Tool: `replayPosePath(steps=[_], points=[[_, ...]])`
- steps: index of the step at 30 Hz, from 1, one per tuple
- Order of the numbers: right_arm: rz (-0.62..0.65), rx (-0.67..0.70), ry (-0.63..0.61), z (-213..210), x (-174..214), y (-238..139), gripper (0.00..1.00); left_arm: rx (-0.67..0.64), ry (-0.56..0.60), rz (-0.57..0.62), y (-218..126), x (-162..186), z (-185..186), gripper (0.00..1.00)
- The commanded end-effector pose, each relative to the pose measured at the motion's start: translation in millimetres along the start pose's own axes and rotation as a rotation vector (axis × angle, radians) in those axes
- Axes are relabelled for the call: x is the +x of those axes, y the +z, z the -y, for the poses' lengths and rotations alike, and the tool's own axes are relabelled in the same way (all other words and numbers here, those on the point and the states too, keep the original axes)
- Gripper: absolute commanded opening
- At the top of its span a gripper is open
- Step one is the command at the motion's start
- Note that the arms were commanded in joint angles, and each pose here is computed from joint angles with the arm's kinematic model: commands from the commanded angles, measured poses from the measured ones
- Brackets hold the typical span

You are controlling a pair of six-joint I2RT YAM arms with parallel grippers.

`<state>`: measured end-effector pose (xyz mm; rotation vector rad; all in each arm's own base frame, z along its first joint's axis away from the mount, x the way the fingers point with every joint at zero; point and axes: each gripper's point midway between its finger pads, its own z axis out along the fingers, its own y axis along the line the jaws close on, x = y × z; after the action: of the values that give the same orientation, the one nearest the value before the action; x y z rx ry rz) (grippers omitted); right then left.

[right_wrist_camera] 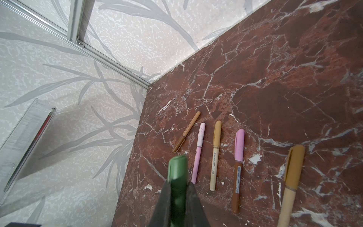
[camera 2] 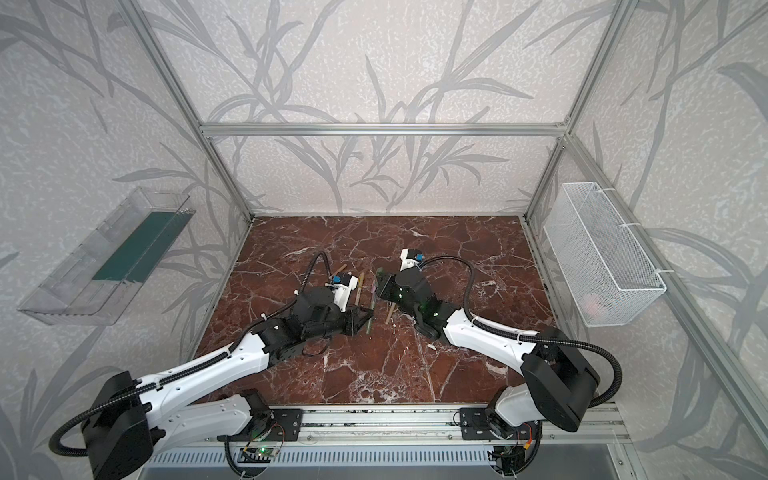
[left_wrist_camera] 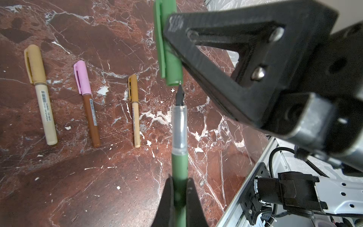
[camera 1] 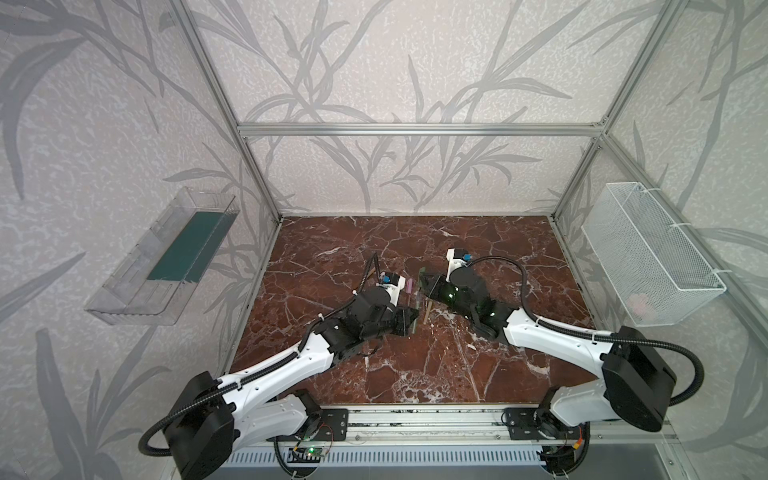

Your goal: Insert the pens into the pen caps

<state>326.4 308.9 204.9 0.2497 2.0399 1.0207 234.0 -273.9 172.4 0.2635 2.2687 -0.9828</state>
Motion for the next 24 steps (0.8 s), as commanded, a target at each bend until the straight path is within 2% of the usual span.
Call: replayPosePath(steps=[1, 24], points=[[-0.002, -0.029, 0.0, -9, 1, -6, 0.0, 0.008, 0.011, 0.032, -3, -7, 4, 0.0], [0.057, -0.029, -0.027, -19, -17, -9, 0.0, 0.011, 0.01, 0.026, -2, -5, 4, 0.0]])
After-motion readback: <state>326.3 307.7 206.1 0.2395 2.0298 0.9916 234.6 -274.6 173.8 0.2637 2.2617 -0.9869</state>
